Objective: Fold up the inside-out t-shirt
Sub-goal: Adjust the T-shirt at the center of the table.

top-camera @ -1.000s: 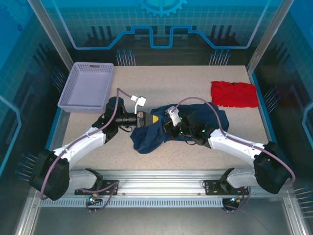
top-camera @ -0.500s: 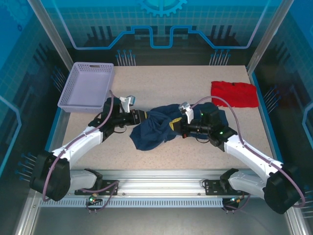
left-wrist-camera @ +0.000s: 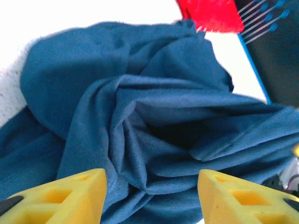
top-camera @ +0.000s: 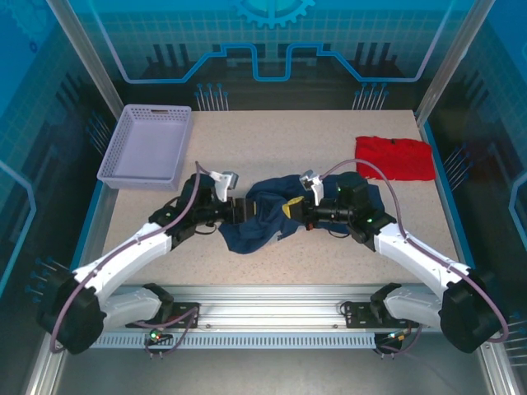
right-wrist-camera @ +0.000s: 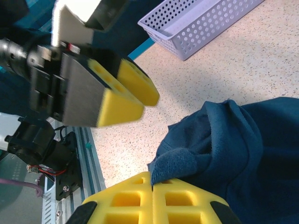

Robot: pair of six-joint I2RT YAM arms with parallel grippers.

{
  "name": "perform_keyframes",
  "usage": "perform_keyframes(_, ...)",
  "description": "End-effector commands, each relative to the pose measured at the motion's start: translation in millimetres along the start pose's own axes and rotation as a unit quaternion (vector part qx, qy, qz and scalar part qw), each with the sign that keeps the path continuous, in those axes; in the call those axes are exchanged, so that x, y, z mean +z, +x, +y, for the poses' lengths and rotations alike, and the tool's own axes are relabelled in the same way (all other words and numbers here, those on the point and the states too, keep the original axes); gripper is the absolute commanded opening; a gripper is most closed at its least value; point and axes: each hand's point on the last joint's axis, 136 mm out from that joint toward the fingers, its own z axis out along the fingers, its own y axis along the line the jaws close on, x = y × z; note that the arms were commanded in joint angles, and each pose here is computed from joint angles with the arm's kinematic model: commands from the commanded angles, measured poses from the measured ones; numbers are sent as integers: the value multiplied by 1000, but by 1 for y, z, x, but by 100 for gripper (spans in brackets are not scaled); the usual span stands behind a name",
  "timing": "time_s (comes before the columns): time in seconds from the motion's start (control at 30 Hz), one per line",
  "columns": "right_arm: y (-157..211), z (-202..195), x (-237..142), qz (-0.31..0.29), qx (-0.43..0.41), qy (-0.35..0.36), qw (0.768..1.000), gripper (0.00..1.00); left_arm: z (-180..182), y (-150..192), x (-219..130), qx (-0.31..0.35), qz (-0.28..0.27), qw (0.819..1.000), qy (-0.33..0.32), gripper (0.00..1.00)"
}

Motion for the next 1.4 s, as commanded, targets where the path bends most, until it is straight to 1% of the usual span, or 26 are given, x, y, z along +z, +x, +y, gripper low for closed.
perform_keyframes(0.0,-15,5,-3,-19,-14,-12,1000,0,-15,3,18,-4,33,999,21,55)
perform_keyframes(0.1,-15,6,-5,-21,-15,-9,1000,0,-14,2,37,-6,57,998,10,55)
perform_keyframes(0.17,-14,6,-6,-21,-16,-8,1000,0,-8,2,49,-12,70,997,-7,55)
perform_keyframes(0.27,-12,6,-9,-22,-17,-5,1000,0,7,3,64,-17,86,995,-43,51)
perform_keyframes(0.37,-10,4,-11,-24,-17,2,1000,0,11,2,77,-19,88,995,-43,41)
perform_keyframes(0.47,-7,3,-13,-24,-18,7,1000,0,10,-1,85,-19,91,995,-38,26)
perform_keyframes(0.6,-2,-1,-17,-25,-17,23,999,0,-1,-8,85,-12,83,996,-7,0)
perform_keyframes(0.7,4,-12,-21,-22,-10,55,998,0,-20,-23,68,-5,43,998,48,0)
perform_keyframes(0.77,9,-20,-25,-20,0,82,996,0,-35,-39,47,-5,-2,995,104,0)
perform_keyframes(0.83,13,-28,-29,-20,11,107,994,0,-50,-55,21,-9,-56,984,167,0)
perform_keyframes(0.9,15,-32,-32,-25,17,121,992,0,-63,-63,0,-10,-89,971,221,0)
perform_keyframes(0.93,16,-34,-33,-28,22,128,991,0,-70,-66,-10,-9,-101,964,245,0)
perform_keyframes(1.03,19,-39,-35,-24,29,143,989,1,-82,-69,-30,-5,-117,951,285,0)
perform_keyframes(1.1,23,-43,-36,-13,34,156,987,5,-86,-70,-37,4,-122,946,300,0)
perform_keyframes(1.2,36,-54,-40,25,30,197,980,17,-93,-67,-46,24,-126,939,318,0)
perform_keyframes(1.3,38,-53,-47,56,-14,231,971,32,-101,-63,-54,50,-128,930,340,0)
perform_keyframes(1.37,29,-39,-47,46,-51,213,975,39,-104,-60,-56,69,-124,927,347,0)
